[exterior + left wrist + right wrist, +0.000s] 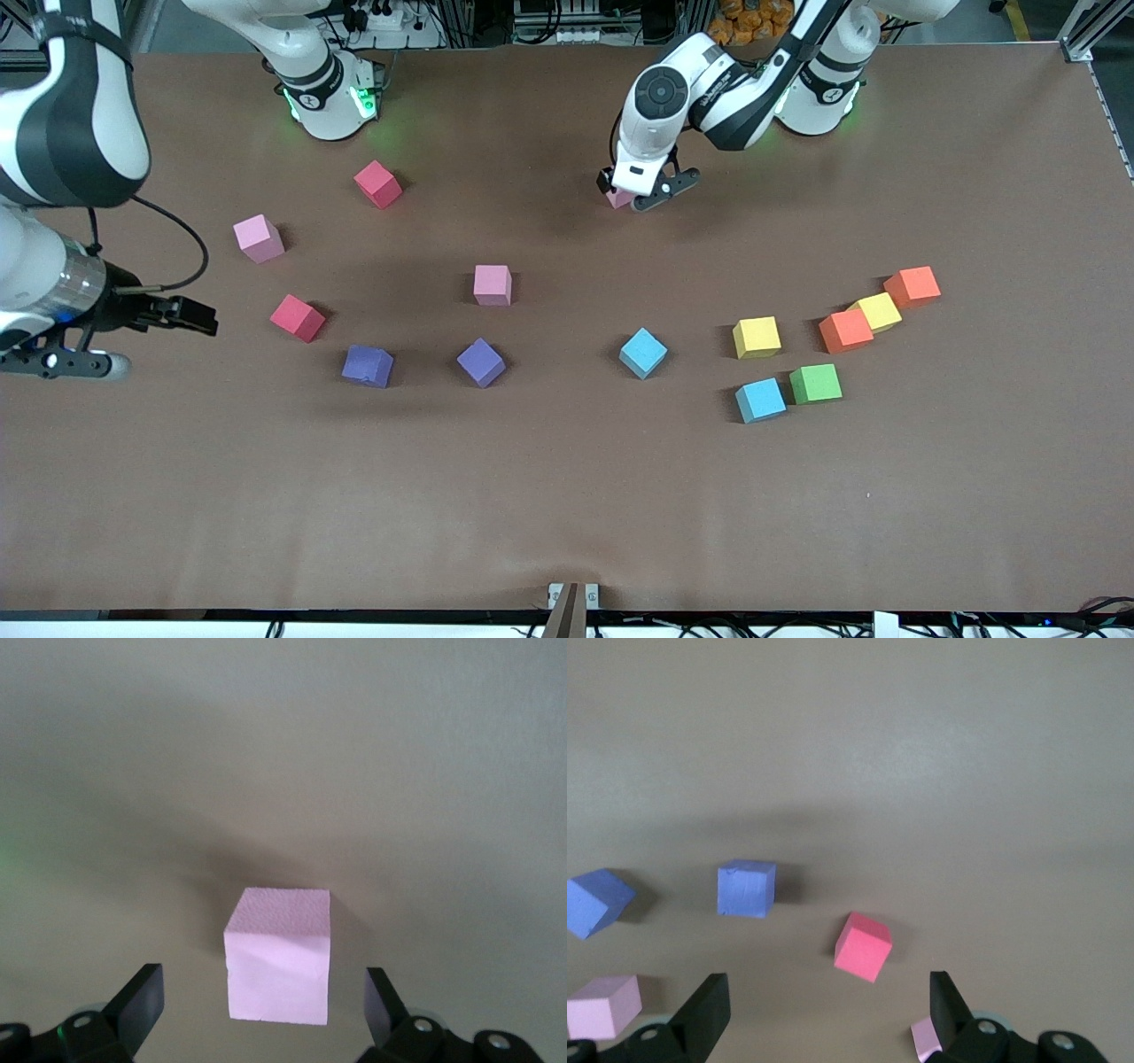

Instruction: Form number 2 with 11 blocks

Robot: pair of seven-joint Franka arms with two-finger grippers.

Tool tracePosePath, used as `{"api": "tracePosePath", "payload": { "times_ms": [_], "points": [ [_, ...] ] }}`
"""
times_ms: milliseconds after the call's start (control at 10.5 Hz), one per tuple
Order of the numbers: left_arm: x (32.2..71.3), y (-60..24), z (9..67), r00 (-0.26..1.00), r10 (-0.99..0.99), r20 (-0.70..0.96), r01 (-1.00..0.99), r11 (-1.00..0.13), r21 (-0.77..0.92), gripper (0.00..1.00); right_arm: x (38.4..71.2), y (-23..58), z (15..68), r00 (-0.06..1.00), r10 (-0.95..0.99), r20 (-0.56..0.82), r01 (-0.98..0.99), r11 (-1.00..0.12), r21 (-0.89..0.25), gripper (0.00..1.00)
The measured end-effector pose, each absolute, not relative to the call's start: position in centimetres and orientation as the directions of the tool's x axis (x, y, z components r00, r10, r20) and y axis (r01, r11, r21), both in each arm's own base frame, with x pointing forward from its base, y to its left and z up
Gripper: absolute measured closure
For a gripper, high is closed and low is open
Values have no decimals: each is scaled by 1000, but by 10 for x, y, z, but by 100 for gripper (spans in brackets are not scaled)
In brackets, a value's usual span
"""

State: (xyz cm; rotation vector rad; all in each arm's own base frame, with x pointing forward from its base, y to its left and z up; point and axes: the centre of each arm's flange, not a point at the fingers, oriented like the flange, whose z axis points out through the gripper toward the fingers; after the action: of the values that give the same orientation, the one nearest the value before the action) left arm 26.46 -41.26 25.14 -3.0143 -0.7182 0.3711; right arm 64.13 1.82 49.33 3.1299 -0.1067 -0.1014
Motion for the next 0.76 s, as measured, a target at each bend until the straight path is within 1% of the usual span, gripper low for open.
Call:
{"api": "tracePosePath", "payload": {
  "times_ms": [191, 478, 765],
  "points": [
    [249, -417, 243, 875, 430, -222, 426, -902, -71, 0, 652, 21, 461, 994, -65, -91, -64, -998, 14, 0],
    [248, -418, 234, 873, 431, -227, 428, -902, -66, 0, 657, 31, 442, 993, -50, -108, -49, -999, 16, 0],
    [245, -421, 223, 873, 428, -233, 427, -903, -58, 0, 660, 67, 417, 991, 3, -136, 6, -1000, 19, 0]
  ]
}}
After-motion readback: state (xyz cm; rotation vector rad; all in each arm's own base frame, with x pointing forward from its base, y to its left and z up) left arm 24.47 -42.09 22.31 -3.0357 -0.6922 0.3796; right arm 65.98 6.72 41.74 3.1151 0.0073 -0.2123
